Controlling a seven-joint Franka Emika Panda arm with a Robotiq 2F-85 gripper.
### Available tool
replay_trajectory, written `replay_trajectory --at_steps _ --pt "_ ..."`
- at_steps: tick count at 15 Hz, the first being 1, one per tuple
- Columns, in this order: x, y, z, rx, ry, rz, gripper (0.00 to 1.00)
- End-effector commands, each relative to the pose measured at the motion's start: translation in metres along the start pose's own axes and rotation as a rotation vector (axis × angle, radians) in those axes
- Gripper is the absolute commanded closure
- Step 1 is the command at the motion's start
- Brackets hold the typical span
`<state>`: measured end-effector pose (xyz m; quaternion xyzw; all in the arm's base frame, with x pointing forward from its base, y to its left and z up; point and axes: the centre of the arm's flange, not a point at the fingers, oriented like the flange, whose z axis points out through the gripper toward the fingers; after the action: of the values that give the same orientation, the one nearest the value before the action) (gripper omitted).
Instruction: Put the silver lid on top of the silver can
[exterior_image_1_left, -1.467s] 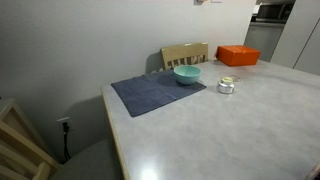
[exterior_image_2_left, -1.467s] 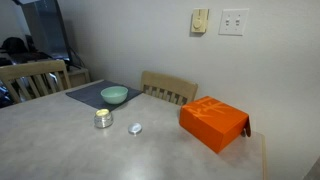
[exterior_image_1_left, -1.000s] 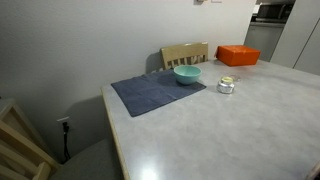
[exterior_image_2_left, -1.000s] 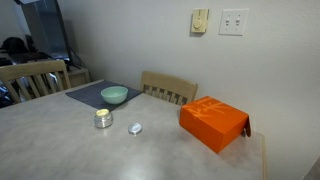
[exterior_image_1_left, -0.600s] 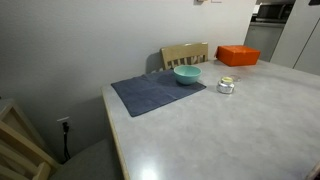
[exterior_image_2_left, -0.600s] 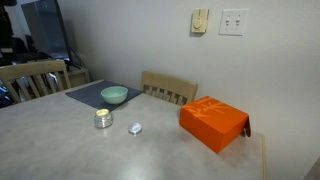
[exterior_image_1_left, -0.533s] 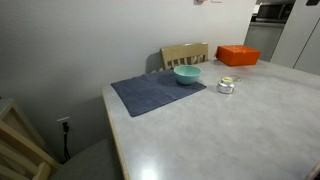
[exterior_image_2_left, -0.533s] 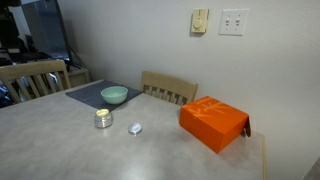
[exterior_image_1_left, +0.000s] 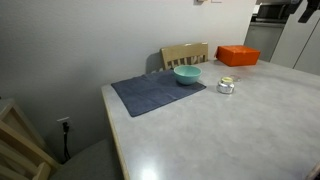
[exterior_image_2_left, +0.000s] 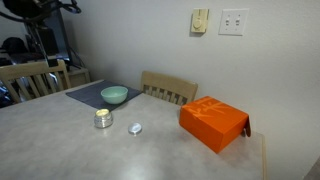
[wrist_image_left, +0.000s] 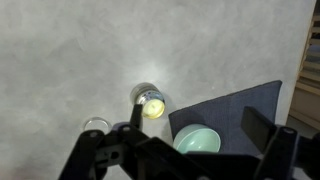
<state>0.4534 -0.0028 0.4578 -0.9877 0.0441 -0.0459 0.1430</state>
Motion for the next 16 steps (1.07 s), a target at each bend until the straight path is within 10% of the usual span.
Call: replay_trajectory --at_steps 1,7,16 --pt "-0.002 -0.002 -0.002 -0.024 0.023 -0.002 0.0" --pt "0.035 0.015 0.011 -0.221 0.141 0.028 0.0" --pt "0.068 0.037 0.055 -0.198 0.037 0.05 0.0"
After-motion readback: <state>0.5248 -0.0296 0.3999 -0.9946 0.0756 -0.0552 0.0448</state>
